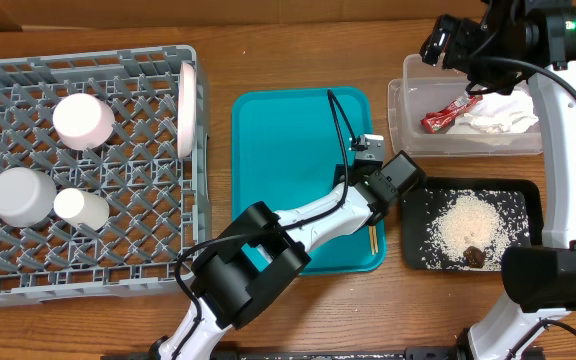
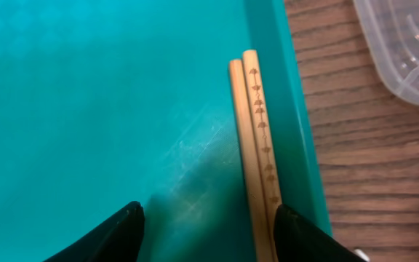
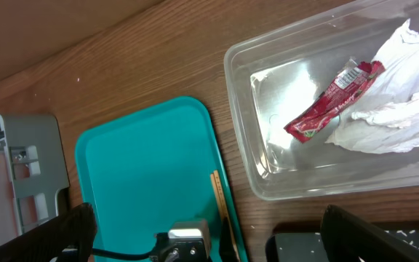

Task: Sort waste into correct bins and load items into the dishwasher
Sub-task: 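Lower the left gripper and grasp one wooden chopstick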

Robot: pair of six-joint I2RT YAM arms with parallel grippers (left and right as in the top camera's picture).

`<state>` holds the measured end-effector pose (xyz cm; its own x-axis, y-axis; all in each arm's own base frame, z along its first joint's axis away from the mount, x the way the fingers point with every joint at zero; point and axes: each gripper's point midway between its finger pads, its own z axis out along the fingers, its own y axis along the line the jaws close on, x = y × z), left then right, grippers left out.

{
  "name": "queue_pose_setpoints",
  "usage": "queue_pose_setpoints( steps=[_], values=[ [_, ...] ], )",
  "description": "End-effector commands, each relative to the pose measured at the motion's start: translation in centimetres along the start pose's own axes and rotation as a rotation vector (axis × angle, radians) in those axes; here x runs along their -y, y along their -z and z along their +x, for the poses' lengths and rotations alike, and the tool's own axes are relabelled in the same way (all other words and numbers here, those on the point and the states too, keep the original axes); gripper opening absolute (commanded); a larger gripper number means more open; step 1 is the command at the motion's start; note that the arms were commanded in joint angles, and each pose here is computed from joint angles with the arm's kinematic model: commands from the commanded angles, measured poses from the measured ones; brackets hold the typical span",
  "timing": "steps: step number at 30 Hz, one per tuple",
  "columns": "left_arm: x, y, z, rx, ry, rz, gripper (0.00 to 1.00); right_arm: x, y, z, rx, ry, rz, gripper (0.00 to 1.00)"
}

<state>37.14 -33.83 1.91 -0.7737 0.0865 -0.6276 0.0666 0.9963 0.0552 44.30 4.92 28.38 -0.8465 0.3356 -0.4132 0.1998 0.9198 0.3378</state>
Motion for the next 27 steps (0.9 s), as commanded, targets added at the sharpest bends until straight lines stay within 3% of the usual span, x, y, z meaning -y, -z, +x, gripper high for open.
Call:
queue_pose_setpoints(
  steps=[1,8,17,21,24,27],
  values=[
    [-0.5,-0.6,0.2,0.012,-0.023,-0.028,0.58,-0.1,1.0,-0.3,0.029,-0.004,-0.003,1.00],
    [-0.8,-0.6,0.6,-0.001,-0.024,-0.038,0.52,-0.1,1.0,-0.3,0.029,-0.004,-0.003,1.00],
    [-0.2,-2.8,2.3,-0.041,-0.019,-0.010,0.53,-0.1,1.0,-0.4,0.030,-0.004,-0.003,1.00],
    [-0.4,-3.0,2.4,-0.043,-0.017,-0.013,0.47,-0.1,1.0,-0.3,0.029,-0.004,-0.003,1.00],
    [0.3,-3.0,3.0,-0.081,-0.017,0.029,0.35,-0.1,1.0,-0.3,0.029,-0.004,-0.003,1.00],
    [0.7,-3.0,3.2,-0.098,-0.011,0.055,0.35,-0.1,1.0,-0.3,0.029,-0.004,-0.003,1.00]
  ],
)
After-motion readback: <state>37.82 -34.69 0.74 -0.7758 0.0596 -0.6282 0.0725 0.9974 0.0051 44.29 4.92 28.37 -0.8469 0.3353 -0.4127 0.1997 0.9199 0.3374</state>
